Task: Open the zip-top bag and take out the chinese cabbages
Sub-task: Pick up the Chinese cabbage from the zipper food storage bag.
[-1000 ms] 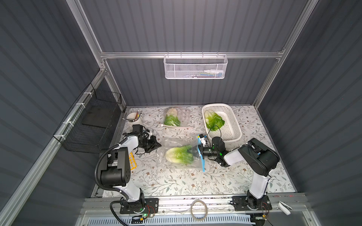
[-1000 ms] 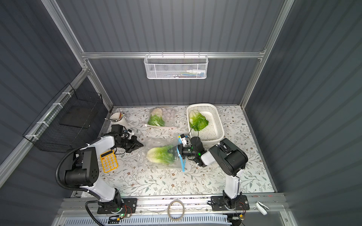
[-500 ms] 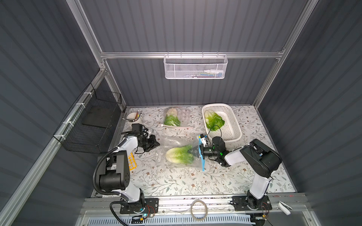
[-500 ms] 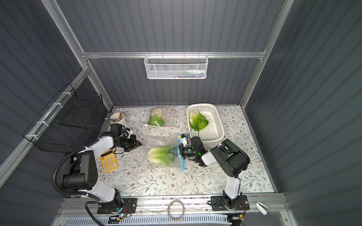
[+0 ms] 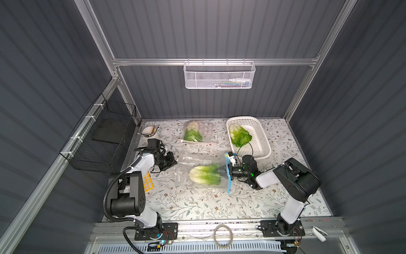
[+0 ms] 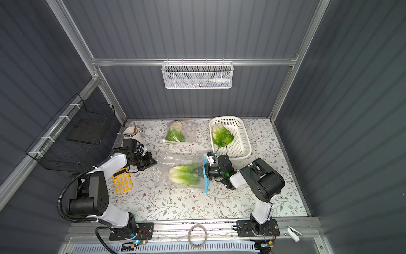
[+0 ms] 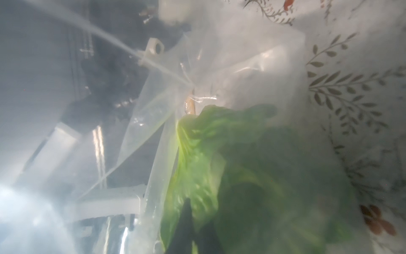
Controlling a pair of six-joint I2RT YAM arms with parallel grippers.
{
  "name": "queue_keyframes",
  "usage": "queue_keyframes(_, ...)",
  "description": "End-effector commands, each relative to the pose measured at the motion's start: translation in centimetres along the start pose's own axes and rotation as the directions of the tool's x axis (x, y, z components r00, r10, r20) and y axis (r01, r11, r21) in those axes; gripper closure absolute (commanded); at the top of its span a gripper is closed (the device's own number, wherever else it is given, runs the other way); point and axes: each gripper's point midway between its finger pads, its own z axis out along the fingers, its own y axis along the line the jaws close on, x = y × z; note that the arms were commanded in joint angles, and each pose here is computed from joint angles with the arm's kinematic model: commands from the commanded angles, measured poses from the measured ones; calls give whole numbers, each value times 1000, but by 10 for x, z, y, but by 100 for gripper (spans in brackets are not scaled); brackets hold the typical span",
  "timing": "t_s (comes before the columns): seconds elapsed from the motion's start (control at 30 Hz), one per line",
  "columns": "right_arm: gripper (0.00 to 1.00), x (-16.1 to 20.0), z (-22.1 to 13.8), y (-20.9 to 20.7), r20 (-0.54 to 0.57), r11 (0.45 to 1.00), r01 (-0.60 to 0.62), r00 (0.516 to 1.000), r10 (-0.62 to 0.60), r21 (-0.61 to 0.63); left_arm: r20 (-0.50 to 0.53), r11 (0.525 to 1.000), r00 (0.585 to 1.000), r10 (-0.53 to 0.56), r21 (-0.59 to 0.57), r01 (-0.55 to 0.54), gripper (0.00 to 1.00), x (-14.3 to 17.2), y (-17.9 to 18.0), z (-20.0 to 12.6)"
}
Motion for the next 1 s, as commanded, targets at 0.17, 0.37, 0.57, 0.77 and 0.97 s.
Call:
queue_keyframes(0.17,100,-3,-9,16,14,998,49,999,-48,-48,30,998,999,-23,-52,25,100,-4,10,-8)
queue_keyframes(0.37,100,0,-15,14,14,998,41,999,-40,-47,34,997,999,-26,-75,29,100,-4,15,-9)
queue_keyframes(0.57,100,1,-19,12,10,999,38,999,-38,-38,22,998,999,-36,-50,37,100,-3,12,-6)
queue_keyframes(0.77,86,0,-17,11,8,998,32,999,-31,-46,27,998,999,-31,-50,33,100,-4,12,-8)
queue_keyframes(0.97,77,-2,-16,13,16,997,27,1000,-26,-67,16,999,999,-34,-41,35,100,-3,11,-6)
